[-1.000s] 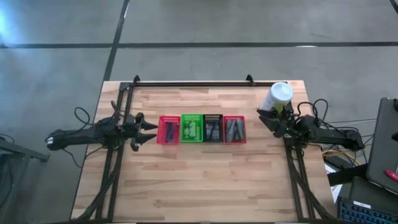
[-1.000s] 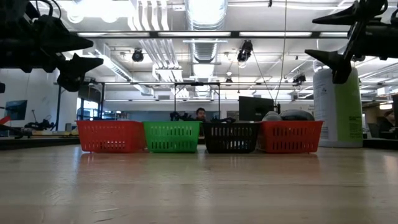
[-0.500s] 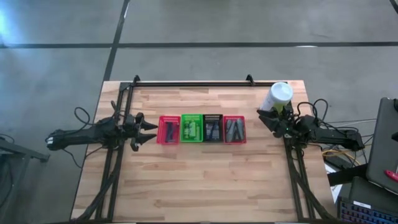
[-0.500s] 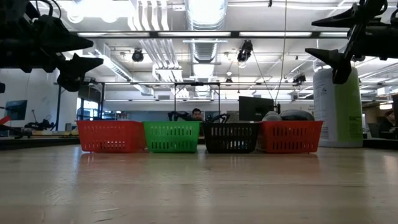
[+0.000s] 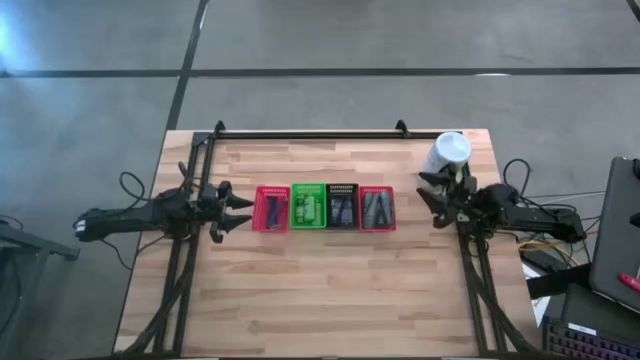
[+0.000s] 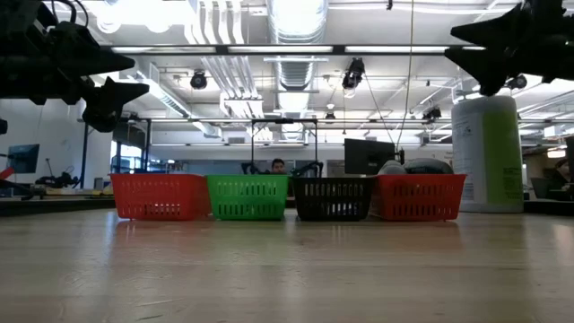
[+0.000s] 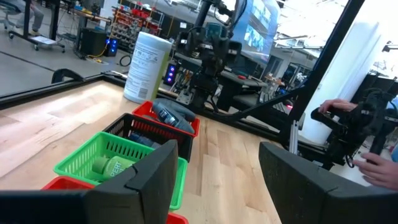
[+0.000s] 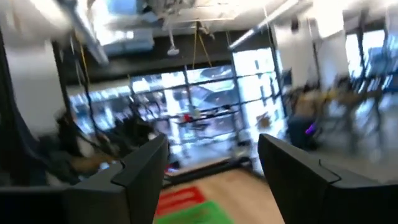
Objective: Pick & Place Travel size toiletries
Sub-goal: Return to Home Position
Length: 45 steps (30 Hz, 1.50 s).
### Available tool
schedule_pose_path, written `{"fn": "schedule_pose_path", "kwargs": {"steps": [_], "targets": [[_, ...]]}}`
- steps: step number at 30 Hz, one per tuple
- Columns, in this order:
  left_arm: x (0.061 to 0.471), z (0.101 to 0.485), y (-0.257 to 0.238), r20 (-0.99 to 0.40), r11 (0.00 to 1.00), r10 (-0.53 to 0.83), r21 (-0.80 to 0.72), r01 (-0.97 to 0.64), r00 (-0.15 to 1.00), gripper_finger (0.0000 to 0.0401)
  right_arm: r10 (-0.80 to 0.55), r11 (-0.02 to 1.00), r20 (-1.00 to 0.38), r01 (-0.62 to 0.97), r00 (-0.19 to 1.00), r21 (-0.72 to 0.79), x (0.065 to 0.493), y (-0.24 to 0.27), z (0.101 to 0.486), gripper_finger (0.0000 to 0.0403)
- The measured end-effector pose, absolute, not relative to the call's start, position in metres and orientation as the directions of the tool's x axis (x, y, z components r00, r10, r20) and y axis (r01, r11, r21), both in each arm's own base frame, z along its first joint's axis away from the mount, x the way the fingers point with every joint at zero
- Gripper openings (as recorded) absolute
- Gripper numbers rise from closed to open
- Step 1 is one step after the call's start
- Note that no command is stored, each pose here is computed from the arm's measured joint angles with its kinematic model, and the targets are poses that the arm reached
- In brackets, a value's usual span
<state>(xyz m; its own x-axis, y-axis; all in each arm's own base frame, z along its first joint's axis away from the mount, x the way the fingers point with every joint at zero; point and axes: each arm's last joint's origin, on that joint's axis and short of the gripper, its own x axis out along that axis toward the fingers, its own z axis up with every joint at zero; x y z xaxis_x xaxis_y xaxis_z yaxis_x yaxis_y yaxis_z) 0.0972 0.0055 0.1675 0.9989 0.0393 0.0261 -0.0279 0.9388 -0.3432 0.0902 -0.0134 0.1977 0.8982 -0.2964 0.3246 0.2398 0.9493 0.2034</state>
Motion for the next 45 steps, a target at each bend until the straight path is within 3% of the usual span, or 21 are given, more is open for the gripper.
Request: {"fn": "schedule_pose_path", "kwargs": {"steps": [3, 8, 11, 18, 26, 35, 45], "targets": [[0.097, 0.168, 0.006, 0.026, 0.939, 0.039, -0.343, -0.028, 0.999, 0.0232, -0.227, 0.971, 0.349, 0.239, 0.909, 0.009, 0.09, -0.011, 0.2, 0.0241], [0.097, 0.168, 0.006, 0.026, 0.939, 0.039, -0.343, -0.028, 0.999, 0.0232, 0.148, 0.974, 0.329, -0.079, 0.933, -0.214, 0.091, -0.001, 0.198, 0.0234], [0.097, 0.168, 0.006, 0.026, 0.939, 0.039, -0.343, -0.028, 0.999, 0.0231, 0.273, 0.946, 0.265, -0.209, 0.925, -0.247, 0.092, 0.003, 0.193, 0.0231], [0.097, 0.168, 0.006, 0.026, 0.939, 0.039, -0.343, -0.028, 0.999, 0.0232, 0.229, 0.973, 0.108, -0.226, 0.967, -0.041, 0.096, 0.001, 0.177, 0.0244], [0.097, 0.168, 0.006, 0.026, 0.939, 0.039, -0.343, -0.028, 0.999, 0.0231, 0.234, 0.971, 0.105, -0.228, 0.966, -0.072, 0.096, 0.002, 0.176, 0.0272], [0.097, 0.168, 0.006, 0.026, 0.939, 0.039, -0.343, -0.028, 0.999, 0.0232, 0.236, 0.964, 0.09, -0.245, 0.968, 0.102, 0.097, 0.002, 0.175, 0.0302], [0.097, 0.168, 0.006, 0.026, 0.939, 0.039, -0.343, -0.028, 0.999, 0.0232, 0.236, 0.963, 0.09, -0.245, 0.968, 0.108, 0.097, 0.002, 0.175, 0.0335]]}}
